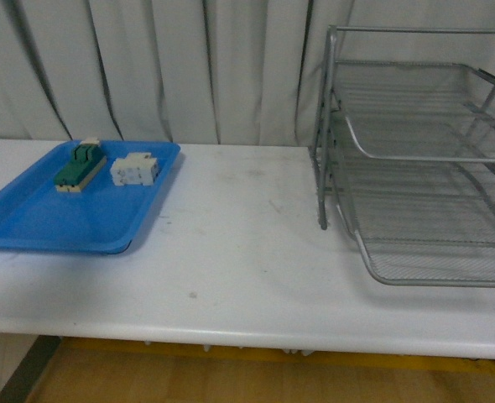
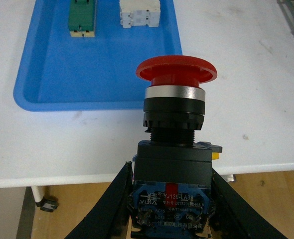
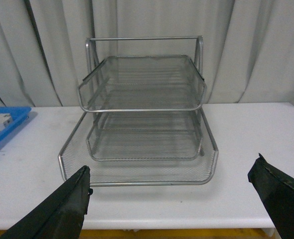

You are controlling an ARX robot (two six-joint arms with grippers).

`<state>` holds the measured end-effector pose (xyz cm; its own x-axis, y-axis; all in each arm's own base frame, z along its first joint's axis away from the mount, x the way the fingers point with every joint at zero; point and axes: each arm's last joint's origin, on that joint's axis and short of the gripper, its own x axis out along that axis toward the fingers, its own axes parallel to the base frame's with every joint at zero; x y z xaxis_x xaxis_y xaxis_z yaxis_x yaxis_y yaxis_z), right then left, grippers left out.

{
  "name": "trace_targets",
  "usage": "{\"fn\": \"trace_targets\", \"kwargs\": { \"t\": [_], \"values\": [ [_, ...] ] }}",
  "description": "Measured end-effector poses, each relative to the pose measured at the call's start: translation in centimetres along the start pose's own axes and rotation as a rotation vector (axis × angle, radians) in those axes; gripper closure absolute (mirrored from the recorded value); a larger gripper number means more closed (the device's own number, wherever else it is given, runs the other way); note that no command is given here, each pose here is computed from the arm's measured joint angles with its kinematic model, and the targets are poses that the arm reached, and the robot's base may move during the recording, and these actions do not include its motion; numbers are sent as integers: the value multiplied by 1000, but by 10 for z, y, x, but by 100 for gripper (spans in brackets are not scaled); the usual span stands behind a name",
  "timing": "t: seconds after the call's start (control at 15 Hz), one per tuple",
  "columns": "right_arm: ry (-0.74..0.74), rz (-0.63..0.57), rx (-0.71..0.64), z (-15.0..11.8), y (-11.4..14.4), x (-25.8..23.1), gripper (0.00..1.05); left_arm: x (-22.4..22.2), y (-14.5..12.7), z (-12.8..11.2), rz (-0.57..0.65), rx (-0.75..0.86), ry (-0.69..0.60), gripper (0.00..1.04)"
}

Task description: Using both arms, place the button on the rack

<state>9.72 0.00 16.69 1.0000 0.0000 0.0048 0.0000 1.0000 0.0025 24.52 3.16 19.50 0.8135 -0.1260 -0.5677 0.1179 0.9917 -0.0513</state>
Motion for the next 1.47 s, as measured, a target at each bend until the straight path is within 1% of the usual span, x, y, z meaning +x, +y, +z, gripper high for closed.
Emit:
{"fn": "trace_targets", "kwargs": {
  "t": [0.33, 0.53, 0.73, 0.8, 0.93, 1.07, 1.13, 1.2, 1.27, 1.33, 1.47],
  "values": [
    [2, 0, 0, 0, 0, 0, 7, 3, 1, -7, 0, -4, 19, 69],
    [1, 0, 0, 0, 0, 0, 7, 3, 0, -7, -7, 0, 14, 69],
    [-2, 0, 0, 0, 0, 0, 7, 4, -8, -7, -30, 8, 14, 69],
    [3, -3, 0, 0, 0, 0, 7, 8, -16, -7, -54, 24, 10, 69],
    [0, -2, 0, 0, 0, 0, 7, 25, -43, -3, -126, 65, 26, 69],
    [0, -2, 0, 0, 0, 0, 7, 48, -79, 19, -186, 96, -4, 69],
    [0, -2, 0, 0, 0, 0, 7, 62, -110, 31, -242, 121, -11, 69],
    [0, -2, 0, 0, 0, 0, 7, 75, -139, 34, -294, 152, 16, 69],
    [0, -2, 0, 0, 0, 0, 7, 89, -162, 31, -331, 184, 61, 69],
    [0, -2, 0, 0, 0, 0, 7, 104, -174, 28, -336, 200, 104, 69],
    [0, -2, 0, 0, 0, 0, 7, 125, -173, 33, -291, 192, 139, 69]
  ]
}}
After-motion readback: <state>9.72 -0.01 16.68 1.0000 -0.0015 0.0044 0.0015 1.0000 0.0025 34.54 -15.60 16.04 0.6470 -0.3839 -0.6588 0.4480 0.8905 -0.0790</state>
